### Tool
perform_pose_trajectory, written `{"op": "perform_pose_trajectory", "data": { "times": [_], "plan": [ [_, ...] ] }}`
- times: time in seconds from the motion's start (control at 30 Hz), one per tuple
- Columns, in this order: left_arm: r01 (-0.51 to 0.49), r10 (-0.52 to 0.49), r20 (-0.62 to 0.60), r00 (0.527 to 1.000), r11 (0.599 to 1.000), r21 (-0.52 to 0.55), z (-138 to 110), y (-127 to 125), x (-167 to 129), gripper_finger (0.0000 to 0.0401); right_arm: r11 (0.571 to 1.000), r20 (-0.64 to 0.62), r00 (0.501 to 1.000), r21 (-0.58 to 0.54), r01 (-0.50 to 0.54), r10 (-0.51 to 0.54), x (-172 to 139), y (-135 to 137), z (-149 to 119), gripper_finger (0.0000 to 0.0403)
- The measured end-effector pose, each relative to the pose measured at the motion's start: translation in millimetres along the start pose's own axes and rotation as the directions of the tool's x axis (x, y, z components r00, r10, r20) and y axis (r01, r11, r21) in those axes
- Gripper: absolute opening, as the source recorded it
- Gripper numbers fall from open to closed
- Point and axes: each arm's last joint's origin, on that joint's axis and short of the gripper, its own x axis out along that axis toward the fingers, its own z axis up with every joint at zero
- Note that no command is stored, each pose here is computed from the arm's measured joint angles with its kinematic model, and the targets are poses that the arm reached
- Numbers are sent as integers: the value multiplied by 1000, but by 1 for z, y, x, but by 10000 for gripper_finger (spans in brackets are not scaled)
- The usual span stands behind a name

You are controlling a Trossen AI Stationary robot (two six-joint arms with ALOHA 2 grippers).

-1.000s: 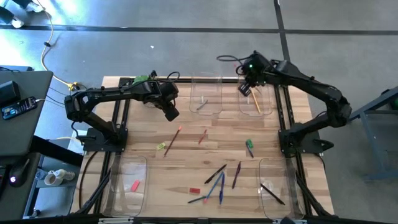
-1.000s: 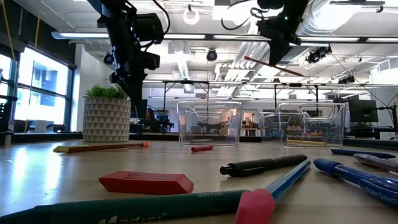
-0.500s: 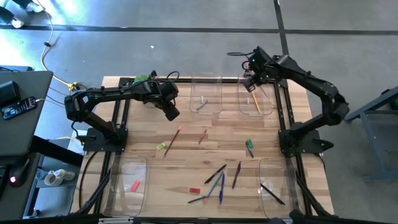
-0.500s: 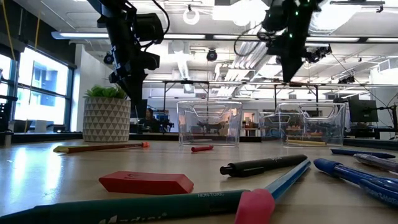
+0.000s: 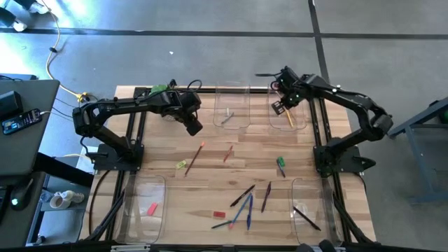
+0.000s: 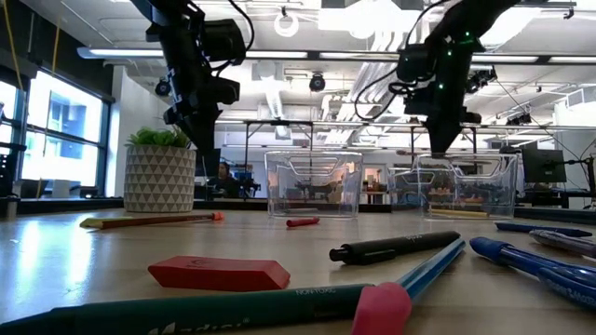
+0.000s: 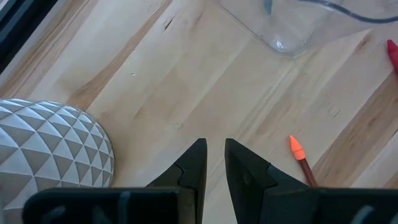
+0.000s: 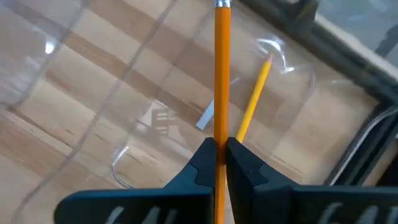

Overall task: Sort crayons/erasers/pens/pencils in bins
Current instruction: Put the orange pencil into the top right transparent bin

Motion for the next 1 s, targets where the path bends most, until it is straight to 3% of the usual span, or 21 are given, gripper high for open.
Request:
{"op": "perform_pose_trajectory", "data": {
  "times": [0.27, 0.57, 1.0],
  "plan": [
    [3, -3, 14, 1000, 1000, -14, 1, 0, 0, 49, 998, -24, 998, 14, -53, 54, 28, 1, -13, 0],
    [5, -4, 20, 1000, 1000, -22, 2, 0, 0, 49, 998, -139, 989, 2, -56, 56, 62, 5, -13, 0],
    [11, -10, 45, 999, 1000, -24, 4, -1, 0, 49, 999, -182, 983, -38, -15, 8, 74, 5, -13, 0]
  ]
}}
